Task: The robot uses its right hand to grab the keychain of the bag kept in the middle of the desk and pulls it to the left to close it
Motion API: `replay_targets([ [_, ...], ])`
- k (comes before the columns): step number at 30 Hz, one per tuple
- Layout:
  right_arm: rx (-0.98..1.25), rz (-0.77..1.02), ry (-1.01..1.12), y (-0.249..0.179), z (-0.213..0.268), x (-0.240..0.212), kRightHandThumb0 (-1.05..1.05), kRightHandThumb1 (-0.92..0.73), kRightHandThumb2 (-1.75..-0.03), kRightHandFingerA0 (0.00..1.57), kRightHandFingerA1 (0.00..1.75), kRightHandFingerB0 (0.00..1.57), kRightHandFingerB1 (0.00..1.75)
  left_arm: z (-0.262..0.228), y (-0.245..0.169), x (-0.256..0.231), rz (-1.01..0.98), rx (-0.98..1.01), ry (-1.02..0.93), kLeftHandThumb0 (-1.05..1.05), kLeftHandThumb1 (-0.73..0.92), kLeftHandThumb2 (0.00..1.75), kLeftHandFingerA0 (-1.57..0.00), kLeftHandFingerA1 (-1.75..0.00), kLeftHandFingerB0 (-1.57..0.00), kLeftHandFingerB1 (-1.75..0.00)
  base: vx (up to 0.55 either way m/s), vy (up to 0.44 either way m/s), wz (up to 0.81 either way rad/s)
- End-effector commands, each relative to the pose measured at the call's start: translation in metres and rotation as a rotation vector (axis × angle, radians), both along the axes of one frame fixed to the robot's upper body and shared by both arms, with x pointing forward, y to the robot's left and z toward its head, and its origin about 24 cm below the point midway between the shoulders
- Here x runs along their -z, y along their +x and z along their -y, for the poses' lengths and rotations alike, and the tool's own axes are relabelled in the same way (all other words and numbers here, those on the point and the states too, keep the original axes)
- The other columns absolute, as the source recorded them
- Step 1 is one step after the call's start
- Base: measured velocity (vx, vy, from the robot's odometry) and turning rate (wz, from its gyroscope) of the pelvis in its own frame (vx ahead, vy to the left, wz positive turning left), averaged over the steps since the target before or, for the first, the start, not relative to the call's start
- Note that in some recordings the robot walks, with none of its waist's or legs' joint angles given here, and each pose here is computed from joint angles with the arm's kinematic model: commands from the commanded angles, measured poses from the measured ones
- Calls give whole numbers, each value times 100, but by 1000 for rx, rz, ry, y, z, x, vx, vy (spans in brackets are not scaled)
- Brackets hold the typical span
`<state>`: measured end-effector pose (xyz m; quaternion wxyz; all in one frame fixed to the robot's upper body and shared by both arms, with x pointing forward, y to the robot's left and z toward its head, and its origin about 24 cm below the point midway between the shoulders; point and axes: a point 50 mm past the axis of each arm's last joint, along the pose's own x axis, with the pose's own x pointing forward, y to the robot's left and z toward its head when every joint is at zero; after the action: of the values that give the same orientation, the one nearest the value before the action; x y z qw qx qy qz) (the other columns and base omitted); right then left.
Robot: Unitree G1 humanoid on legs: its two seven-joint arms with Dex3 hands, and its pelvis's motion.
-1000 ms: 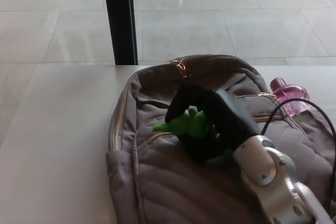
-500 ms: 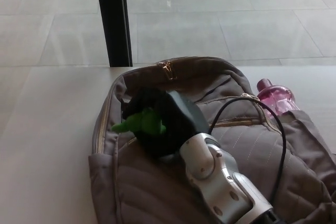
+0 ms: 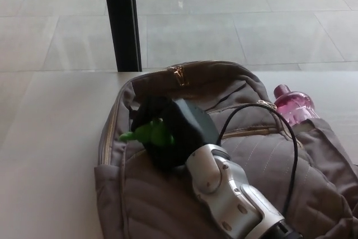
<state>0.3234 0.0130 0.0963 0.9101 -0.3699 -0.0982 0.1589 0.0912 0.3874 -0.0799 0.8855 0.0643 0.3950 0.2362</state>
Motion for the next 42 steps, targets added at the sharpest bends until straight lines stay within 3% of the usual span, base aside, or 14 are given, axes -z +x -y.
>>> replay_targets([
  [1,-524,-68,41,-109,-167,-41,-25,-50,-111,99,175,73,170,1,8,-2,9,24,47,-66,85,66,-76,-53,-60,-46,0,0,0],
  [3,-546,-20,21,-106,-167,-50,-31,-48,-117,124,143,104,132,1,7,-1,5,14,37,-67,85,66,-77,-53,-61,-46,0,0,0],
  [6,-551,4,2,-100,-166,-56,-20,-53,-117,101,175,76,131,1,6,-1,-3,15,48,-67,85,66,-76,-52,-62,-45,0,0,0],
  [10,-545,60,-27,-86,-155,-62,-24,-49,-125,96,175,78,166,3,4,0,2,21,29,-68,85,65,-75,-55,-61,-47,0,0,0],
  [13,-539,63,-76,-79,-145,-61,-25,-56,-110,92,175,69,151,1,2,0,5,9,28,-67,85,66,-76,-53,-61,-46,0,0,0],
  [15,-545,21,-124,-71,-133,-59,-38,-73,-77,78,134,36,74,2,2,0,-1,8,34,-65,85,66,-76,-53,-62,-47,0,0,0],
  [17,-579,-31,-195,-56,-107,-60,-67,-64,-96,51,94,6,54,-1,5,-2,-6,6,46,-65,85,66,-77,-54,-60,-46,0,0,0],
  [19,-585,-29,-248,-51,-98,-62,-70,-81,-64,26,87,1,35,-2,6,-4,-5,28,48,-66,86,66,-76,-54,-59,-46,0,0,0],
  [20,-578,-11,-277,-46,-89,-63,-77,-62,-101,29,77,0,31,-3,6,-4,-3,30,42,-68,85,66,-75,-53,-59,-45,0,0,0],
  [21,-575,10,-311,-42,-80,-65,-80,-81,-63,9,71,0,26,-3,6,-4,-2,26,37,-68,85,66,-74,-53,-58,-45,0,0,0],
  [23,-564,64,-413,-30,-58,-79,-98,-72,-106,0,18,0,5,-4,4,-5,-8,30,49,-69,85,65,-75,-54,-61,-46,0,0,0],
  [35,-481,119,-505,0,-14,-119,-105,-83,-116,0,24,0,7,-3,-1,-2,-27,20,43,-66,86,66,-73,-53,-60,-48,0,0,0],
  [40,-454,153,-518,3,0,-130,-95,-92,-73,0,0,0,0,-4,-4,-2,-29,11,33,-67,86,66,-73,-54,-60,-48,0,0,0],
  [42,-397,162,-497,14,27,-150,-94,-92,-88,0,0,0,0,-6,-6,-3,-31,-6,36,-65,85,66,-73,-53,-61,-47,0,0,0],
])
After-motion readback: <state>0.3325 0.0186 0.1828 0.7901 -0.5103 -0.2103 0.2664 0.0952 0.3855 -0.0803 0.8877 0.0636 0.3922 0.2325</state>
